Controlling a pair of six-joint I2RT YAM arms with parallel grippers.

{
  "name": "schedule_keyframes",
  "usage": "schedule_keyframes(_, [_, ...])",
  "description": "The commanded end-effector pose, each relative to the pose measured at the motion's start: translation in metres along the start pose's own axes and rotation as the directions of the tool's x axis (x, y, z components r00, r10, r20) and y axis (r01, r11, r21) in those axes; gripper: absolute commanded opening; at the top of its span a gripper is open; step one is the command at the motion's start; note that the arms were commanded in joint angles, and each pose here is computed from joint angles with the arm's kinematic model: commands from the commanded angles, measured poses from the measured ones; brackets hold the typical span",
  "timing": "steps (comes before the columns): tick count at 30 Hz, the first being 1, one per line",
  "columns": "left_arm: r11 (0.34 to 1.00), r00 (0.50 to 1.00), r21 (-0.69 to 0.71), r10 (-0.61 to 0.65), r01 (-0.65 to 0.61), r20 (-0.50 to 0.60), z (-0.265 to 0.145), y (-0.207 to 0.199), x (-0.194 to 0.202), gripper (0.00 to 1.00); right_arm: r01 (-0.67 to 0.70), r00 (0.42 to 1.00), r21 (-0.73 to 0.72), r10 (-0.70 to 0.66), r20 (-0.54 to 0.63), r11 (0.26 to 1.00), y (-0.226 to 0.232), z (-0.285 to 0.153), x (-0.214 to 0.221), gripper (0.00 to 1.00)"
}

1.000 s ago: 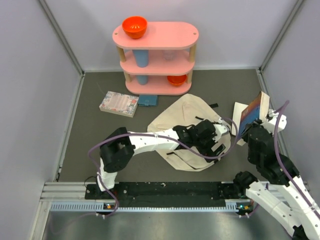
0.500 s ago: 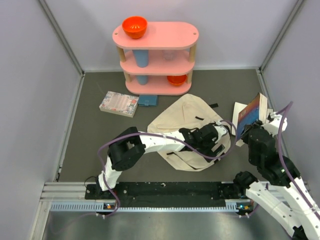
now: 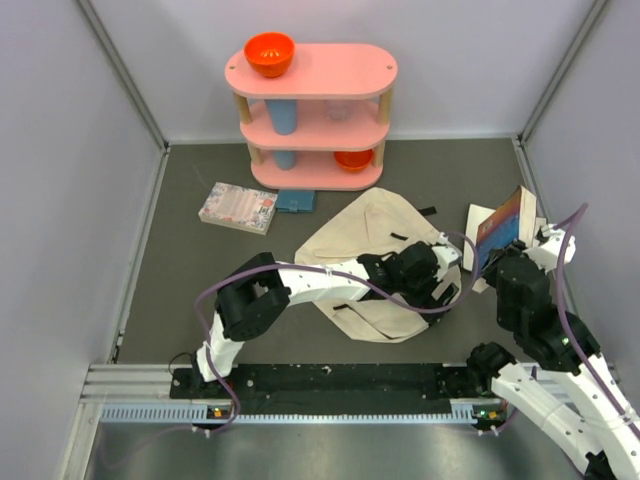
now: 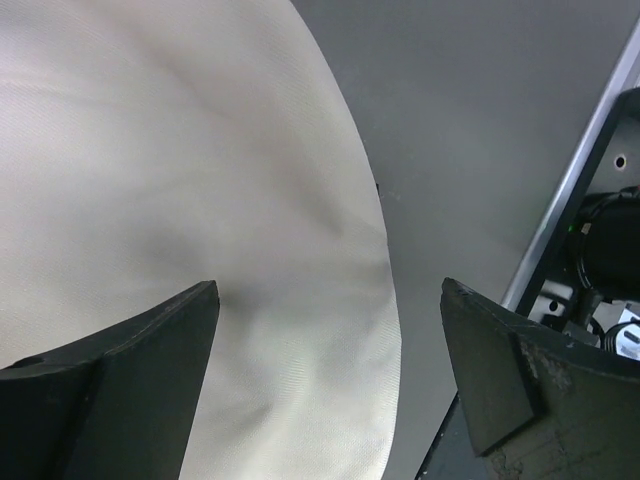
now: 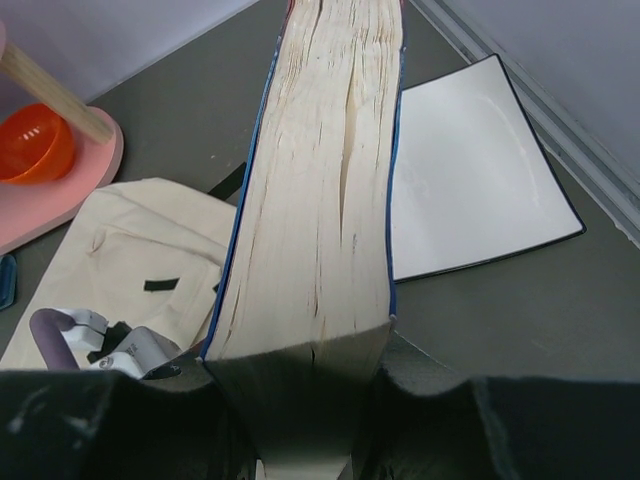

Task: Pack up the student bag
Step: Place the book in the student bag.

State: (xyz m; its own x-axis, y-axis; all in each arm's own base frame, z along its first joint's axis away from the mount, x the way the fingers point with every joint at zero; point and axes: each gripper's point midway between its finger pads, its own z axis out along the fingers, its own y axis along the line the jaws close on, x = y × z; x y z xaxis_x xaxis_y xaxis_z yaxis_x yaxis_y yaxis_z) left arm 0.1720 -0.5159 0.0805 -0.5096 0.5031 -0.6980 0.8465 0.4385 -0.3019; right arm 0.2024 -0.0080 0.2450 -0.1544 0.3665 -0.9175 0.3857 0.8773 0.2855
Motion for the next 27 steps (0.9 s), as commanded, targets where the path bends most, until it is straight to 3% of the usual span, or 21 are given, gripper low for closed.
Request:
schedule_keyframes(1, [0.999,0.995,-0.037,-0.026,0.029,0.091,0.004,0.003,-0.025,0.95,-0.164,0.976,-0.035,0.168,0.140,0.986,0.009,-0.007,-0.047,0.00])
schedule_keyframes(9, [0.979,0.997,-0.200,-0.028,0.041,0.067,0.016,0.037,-0.011,0.82,-0.167,0.976,-0.039,0.171,0.137,0.985,0.008,-0.007,-0.044,0.00])
schedule_keyframes(13, [0.953,0.999,-0.301,-0.022,0.036,0.050,0.007,0.057,-0.001,0.68,-0.171,0.975,-0.039,0.175,0.134,0.985,0.008,-0.007,-0.043,0.00])
schedule_keyframes(16, [0.925,0.999,-0.378,-0.026,0.037,0.035,-0.007,0.079,0.014,0.45,-0.172,0.976,-0.045,0.177,0.126,0.984,0.009,-0.006,-0.041,0.00])
schedule_keyframes(17, [0.921,0.999,-0.388,-0.031,0.040,0.029,-0.011,0.083,0.019,0.32,-0.172,0.976,-0.044,0.176,0.125,0.984,0.009,-0.006,-0.040,0.00])
schedule_keyframes(22, [0.898,0.994,-0.426,-0.102,0.107,0.034,-0.054,0.117,0.043,0.15,-0.174,0.979,-0.058,0.179,0.098,0.983,0.014,-0.003,-0.031,0.00])
schedule_keyframes(27, [0.933,0.991,-0.341,-0.080,0.113,0.111,-0.094,0.112,0.018,0.00,-0.181,0.981,-0.077,0.185,0.053,0.980,0.021,0.000,-0.018,0.00])
